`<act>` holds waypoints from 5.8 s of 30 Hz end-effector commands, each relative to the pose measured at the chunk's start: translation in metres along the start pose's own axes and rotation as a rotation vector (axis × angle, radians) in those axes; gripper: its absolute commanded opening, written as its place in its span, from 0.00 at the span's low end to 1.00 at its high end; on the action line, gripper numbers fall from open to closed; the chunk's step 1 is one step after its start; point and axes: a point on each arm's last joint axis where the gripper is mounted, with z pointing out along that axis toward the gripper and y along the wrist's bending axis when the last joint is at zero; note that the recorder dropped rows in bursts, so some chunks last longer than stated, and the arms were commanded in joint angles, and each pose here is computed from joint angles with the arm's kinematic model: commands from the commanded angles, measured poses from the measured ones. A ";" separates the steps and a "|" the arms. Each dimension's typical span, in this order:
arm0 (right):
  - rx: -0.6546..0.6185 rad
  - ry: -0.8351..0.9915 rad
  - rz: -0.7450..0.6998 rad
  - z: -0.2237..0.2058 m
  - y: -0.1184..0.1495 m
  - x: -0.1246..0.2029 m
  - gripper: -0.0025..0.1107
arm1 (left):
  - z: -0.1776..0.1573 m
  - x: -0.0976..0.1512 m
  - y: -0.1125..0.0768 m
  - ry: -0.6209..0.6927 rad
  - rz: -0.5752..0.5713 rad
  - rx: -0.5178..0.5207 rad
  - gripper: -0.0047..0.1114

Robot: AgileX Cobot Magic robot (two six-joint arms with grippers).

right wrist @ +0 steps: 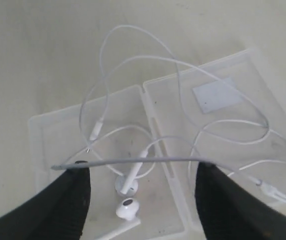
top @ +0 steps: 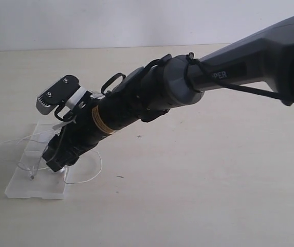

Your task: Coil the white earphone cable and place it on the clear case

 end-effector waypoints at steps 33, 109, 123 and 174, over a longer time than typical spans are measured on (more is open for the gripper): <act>-0.093 -0.084 0.192 -0.139 0.024 0.012 0.02 | -0.071 0.037 -0.026 -0.164 0.151 0.239 0.04; 1.049 -1.108 -0.089 -0.436 0.189 0.119 0.02 | -0.132 0.087 0.011 -0.481 0.169 0.201 0.04; 1.190 -0.975 0.273 -0.396 0.136 0.176 0.02 | -0.132 0.087 0.011 -0.480 0.171 0.199 0.04; 1.193 -0.527 0.370 -0.336 0.114 0.244 0.02 | -0.126 0.100 0.014 -0.327 0.156 0.181 0.04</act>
